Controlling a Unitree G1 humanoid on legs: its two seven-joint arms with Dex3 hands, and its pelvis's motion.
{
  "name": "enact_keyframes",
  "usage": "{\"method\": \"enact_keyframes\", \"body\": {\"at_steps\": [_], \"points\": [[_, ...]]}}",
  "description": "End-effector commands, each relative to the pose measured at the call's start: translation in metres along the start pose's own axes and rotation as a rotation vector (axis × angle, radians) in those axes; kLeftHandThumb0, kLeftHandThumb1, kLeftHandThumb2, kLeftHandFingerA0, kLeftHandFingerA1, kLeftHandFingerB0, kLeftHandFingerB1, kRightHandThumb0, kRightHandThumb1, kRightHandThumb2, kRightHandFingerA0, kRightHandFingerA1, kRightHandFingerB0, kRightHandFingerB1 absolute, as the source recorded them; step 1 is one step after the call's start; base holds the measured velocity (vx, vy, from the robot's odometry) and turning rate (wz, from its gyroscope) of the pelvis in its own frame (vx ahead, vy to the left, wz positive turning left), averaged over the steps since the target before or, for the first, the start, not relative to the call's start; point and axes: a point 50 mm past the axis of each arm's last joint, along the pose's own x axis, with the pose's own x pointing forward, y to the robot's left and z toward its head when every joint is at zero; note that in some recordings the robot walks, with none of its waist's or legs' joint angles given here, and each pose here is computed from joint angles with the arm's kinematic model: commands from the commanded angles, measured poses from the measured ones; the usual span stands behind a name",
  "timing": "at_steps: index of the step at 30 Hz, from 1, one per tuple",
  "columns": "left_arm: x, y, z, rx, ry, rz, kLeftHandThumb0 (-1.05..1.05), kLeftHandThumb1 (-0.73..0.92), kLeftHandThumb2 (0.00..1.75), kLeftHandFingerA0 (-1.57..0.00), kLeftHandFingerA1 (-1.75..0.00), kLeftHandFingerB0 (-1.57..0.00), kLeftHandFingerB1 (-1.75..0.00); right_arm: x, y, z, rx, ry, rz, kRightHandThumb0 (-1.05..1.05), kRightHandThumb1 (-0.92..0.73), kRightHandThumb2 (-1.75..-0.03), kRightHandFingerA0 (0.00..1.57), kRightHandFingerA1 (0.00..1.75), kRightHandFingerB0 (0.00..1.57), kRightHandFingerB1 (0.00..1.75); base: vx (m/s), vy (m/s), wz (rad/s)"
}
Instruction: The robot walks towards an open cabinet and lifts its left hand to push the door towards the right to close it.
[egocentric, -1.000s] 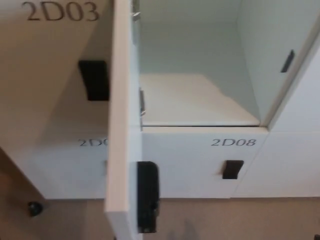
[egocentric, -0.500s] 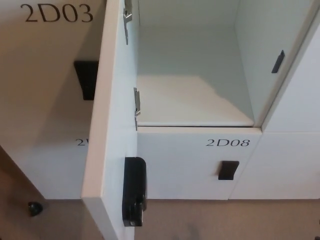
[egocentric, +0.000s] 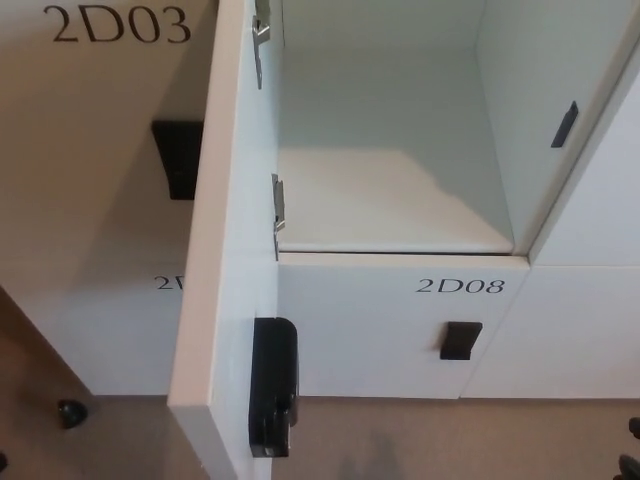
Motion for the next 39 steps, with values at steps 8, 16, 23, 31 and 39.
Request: {"method": "enact_keyframes", "body": {"at_steps": [8,16,23,31,39], "points": [[-0.011,-0.184,0.107,0.101,-0.43,-0.365,-0.23,0.68,0.6,-0.42,-0.39,-0.34,-0.35,-0.009,-0.004,-0.011,-0.053,0.012,0.001,-0.29,-0.6,-0.58,0.8,0.52,0.59,0.48,0.0,0.0,0.0],[-0.121,-0.383,0.161,0.023,-0.57,-0.827,-0.27,0.65,0.59,-0.59,-0.43,-0.46,-0.38,-0.011,0.001,-0.01,-0.057,-0.004,0.002,-0.3,-0.59,-0.57,0.81,0.52,0.6,0.48,0.0,0.0,0.0],[-0.344,-0.506,0.084,0.434,-0.77,-1.505,-0.37,0.62,0.6,-0.78,-0.5,-0.68,-0.42,-0.012,0.001,0.0,-0.122,-0.084,0.03,-0.38,-0.54,-0.56,0.86,0.57,0.64,0.49,0.0,-0.011,0.23],[-0.425,-0.487,-0.013,0.875,-0.667,-2.025,-0.42,0.65,0.6,-0.74,-0.51,-0.68,-0.42,-0.01,0.013,0.007,-0.144,-0.098,0.036,-0.31,-0.58,-0.57,0.87,0.56,0.65,0.5,0.0,0.001,0.08],[-0.392,-0.5,0.003,0.872,-0.658,-1.929,-0.42,0.68,0.61,-0.73,-0.62,-0.65,-0.4,-0.007,0.011,0.005,-0.118,-0.084,0.04,-0.32,-0.54,-0.56,0.87,0.55,0.64,0.51,0.0,0.0,0.0]]}}
